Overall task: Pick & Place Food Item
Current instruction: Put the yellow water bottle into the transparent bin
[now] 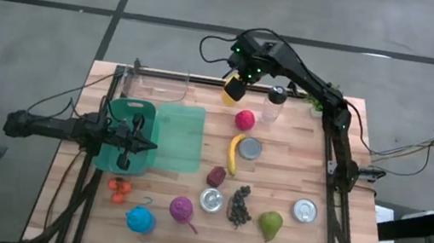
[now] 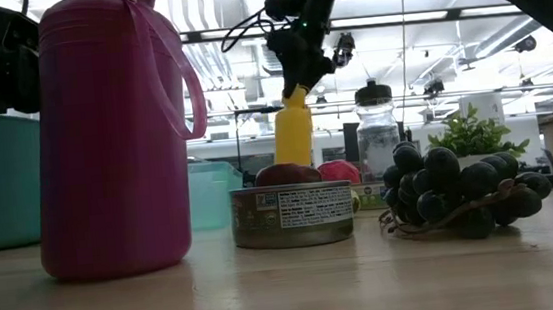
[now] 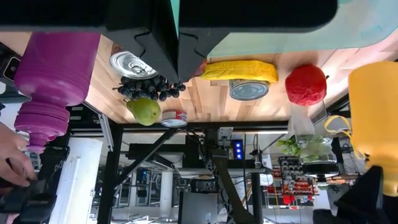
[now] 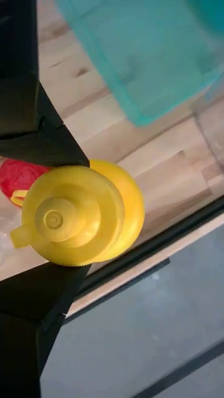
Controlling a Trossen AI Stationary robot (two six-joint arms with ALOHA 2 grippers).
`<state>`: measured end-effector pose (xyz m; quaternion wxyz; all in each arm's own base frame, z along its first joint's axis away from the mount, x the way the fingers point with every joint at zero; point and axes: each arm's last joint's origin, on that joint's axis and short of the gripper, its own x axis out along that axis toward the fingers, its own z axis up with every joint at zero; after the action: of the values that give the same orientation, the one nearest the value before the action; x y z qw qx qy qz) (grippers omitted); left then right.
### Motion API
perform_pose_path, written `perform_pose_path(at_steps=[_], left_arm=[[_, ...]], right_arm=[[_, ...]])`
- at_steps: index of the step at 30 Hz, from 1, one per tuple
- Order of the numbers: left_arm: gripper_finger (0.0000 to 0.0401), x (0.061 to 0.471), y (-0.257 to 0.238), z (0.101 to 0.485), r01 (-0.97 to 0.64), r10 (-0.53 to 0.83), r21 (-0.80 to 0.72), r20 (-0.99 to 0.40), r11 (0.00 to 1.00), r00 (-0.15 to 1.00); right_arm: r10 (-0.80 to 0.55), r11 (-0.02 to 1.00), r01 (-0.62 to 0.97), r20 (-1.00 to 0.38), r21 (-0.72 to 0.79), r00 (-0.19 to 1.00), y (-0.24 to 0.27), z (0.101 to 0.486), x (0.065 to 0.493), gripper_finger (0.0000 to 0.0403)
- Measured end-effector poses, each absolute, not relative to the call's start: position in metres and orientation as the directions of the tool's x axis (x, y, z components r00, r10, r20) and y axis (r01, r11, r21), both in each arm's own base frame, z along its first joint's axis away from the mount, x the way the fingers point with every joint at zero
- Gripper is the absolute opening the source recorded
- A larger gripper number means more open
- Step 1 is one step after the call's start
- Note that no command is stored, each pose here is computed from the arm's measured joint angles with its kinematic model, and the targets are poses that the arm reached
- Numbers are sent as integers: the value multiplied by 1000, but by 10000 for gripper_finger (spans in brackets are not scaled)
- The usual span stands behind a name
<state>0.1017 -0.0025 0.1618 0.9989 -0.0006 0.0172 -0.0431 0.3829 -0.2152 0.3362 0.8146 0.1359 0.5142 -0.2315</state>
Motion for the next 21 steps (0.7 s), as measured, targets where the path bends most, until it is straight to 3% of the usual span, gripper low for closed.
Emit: perform_pose_path(at_steps=[21], left_arm=[[1, 102, -3, 162, 86, -86, -3, -34, 996, 996]], right_arm=[[-179, 865, 501, -943, -16, 279, -212, 299, 391, 226]])
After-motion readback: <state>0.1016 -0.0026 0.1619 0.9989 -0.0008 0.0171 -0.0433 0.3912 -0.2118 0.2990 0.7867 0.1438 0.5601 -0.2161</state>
